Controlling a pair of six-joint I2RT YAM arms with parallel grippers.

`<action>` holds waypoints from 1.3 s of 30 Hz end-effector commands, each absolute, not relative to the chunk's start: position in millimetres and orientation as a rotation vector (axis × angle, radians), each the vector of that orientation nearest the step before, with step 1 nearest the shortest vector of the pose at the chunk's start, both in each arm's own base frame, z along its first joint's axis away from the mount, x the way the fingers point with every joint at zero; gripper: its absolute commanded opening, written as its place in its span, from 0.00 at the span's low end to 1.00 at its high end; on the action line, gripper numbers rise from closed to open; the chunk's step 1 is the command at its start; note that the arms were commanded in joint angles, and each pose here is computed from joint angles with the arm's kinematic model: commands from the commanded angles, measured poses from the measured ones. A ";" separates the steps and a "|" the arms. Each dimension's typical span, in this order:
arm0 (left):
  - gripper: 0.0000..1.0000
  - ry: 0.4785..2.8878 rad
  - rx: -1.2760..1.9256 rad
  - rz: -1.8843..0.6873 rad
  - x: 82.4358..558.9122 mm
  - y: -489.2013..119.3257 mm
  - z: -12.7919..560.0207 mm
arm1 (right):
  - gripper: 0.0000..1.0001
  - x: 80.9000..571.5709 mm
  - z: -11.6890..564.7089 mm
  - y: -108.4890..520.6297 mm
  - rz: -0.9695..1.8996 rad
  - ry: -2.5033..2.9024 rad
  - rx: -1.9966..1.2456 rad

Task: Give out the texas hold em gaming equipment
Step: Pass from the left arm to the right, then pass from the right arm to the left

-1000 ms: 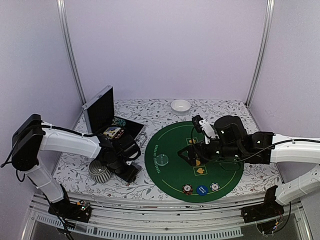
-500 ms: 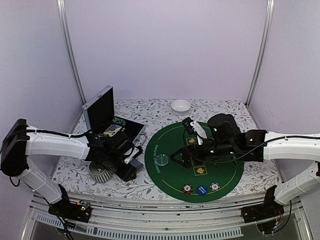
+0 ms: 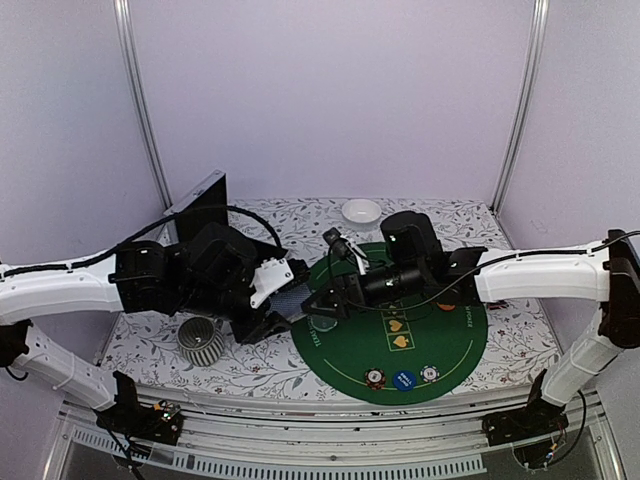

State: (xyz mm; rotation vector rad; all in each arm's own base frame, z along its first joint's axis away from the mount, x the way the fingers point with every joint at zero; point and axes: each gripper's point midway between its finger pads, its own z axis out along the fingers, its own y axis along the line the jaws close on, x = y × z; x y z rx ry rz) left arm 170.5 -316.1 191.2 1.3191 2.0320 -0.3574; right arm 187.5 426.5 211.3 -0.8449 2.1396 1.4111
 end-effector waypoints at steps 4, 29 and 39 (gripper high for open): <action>0.50 1.940 1.495 -0.204 166.8 -303.4 193.1 | 0.88 164.2 224.2 467.6 1.628 2.063 -0.985; 0.65 1.797 1.587 -0.126 155.5 -304.0 199.7 | 0.03 154.9 209.3 476.8 1.779 2.102 -1.005; 0.95 1.665 1.566 -0.083 163.4 -305.0 199.1 | 0.03 143.5 223.0 468.2 1.824 2.078 -1.031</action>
